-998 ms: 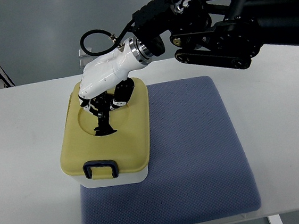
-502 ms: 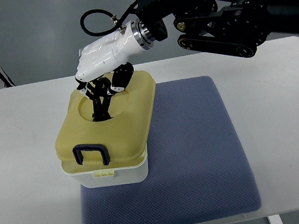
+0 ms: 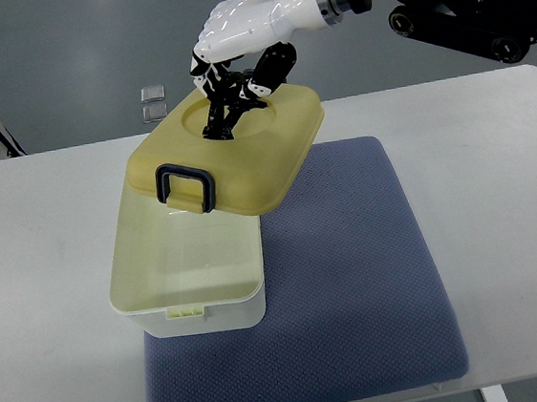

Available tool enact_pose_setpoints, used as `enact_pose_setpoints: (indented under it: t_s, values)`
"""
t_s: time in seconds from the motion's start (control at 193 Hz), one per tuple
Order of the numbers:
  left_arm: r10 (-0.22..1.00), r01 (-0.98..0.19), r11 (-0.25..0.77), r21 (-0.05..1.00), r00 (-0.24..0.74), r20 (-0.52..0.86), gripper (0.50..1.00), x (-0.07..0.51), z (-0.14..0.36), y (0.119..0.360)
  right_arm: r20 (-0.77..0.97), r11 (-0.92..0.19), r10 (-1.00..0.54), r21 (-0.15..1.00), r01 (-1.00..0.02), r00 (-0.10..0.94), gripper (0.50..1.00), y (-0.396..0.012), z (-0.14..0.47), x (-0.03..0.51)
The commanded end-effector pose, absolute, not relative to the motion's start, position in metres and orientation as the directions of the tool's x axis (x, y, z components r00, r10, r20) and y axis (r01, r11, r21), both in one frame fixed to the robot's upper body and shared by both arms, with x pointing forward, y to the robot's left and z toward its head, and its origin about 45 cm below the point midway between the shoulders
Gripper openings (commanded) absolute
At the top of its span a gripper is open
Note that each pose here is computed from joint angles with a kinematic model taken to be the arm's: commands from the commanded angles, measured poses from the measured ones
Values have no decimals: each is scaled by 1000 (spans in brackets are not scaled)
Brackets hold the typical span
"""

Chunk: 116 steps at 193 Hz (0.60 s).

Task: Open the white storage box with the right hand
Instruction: 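Lift the yellow lid off the box with the right hand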

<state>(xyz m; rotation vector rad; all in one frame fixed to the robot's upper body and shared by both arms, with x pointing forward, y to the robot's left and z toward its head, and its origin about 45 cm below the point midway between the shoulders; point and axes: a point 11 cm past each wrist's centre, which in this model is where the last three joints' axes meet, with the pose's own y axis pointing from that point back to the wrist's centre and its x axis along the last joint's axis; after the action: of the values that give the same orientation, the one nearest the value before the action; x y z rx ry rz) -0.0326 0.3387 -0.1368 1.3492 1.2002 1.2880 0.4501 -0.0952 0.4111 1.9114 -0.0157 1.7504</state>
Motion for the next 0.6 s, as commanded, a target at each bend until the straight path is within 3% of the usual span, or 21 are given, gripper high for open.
enact_pose_setpoints:
  t_s: [0.0, 0.595]
  values:
    - [991, 64, -132, 989, -11, 133, 1000, -32, -137, 339, 930, -841, 326, 367, -397, 168, 500, -116, 407, 456]
    - [991, 64, -132, 989, -11, 133, 1000, -32, -137, 339, 926, -787, 275, 372, -492, 260, 500, -184, 355, 464]
